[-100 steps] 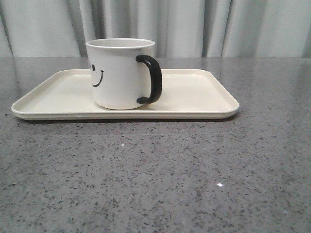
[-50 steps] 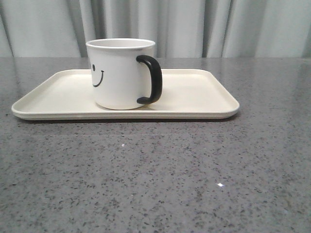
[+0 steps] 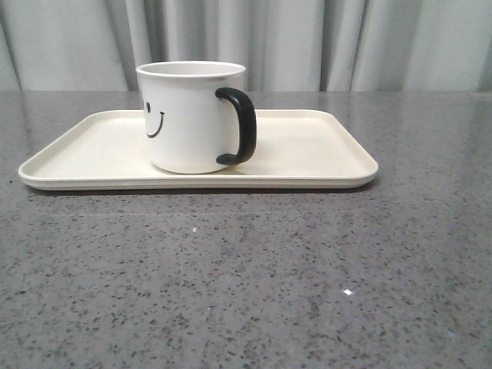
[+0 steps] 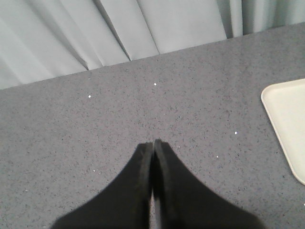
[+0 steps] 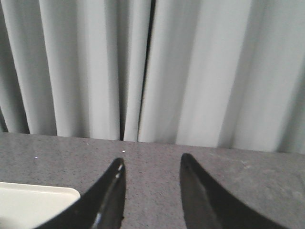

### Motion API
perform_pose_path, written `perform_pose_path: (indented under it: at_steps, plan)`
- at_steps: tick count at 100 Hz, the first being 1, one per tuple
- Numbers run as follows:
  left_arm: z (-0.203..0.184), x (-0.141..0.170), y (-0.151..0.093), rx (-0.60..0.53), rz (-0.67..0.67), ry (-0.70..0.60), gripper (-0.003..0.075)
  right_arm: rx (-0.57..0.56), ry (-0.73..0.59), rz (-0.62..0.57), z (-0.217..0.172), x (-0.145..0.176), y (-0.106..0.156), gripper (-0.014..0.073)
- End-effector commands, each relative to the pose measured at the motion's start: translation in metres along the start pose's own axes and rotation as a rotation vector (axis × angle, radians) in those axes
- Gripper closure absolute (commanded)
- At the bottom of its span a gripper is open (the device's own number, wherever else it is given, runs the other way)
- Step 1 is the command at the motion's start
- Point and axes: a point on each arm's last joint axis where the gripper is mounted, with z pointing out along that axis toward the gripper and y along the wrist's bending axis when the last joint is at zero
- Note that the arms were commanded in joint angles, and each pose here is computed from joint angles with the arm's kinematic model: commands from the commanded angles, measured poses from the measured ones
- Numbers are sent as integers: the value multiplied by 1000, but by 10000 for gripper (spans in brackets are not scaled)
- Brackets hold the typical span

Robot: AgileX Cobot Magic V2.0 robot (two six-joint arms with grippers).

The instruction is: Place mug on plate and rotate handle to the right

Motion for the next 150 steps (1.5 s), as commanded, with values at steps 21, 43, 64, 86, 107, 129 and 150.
perform_pose_path:
  at_steps: [21,43,64,86,107,129,150]
  plan:
    - [11,2,-6,27,-16,-45,740,-384,76,-23,59,-68,41,296]
    - [11,2,-6,27,-16,-42,740,-642,318,-46,129,-58,91,296]
    - [11,2,-6,29,-17,-39,740,-737,498,-62,180,-19,130,296]
    - [11,2,-6,29,-17,-39,740,-764,618,-64,212,18,151,296]
    - [11,2,-6,29,-17,-39,740,-763,693,-61,233,44,160,296]
    - [11,3,-7,34,-20,-37,740,-761,755,-51,249,65,165,296]
    - [11,3,-7,38,-21,-32,740,-768,795,-22,258,80,170,296]
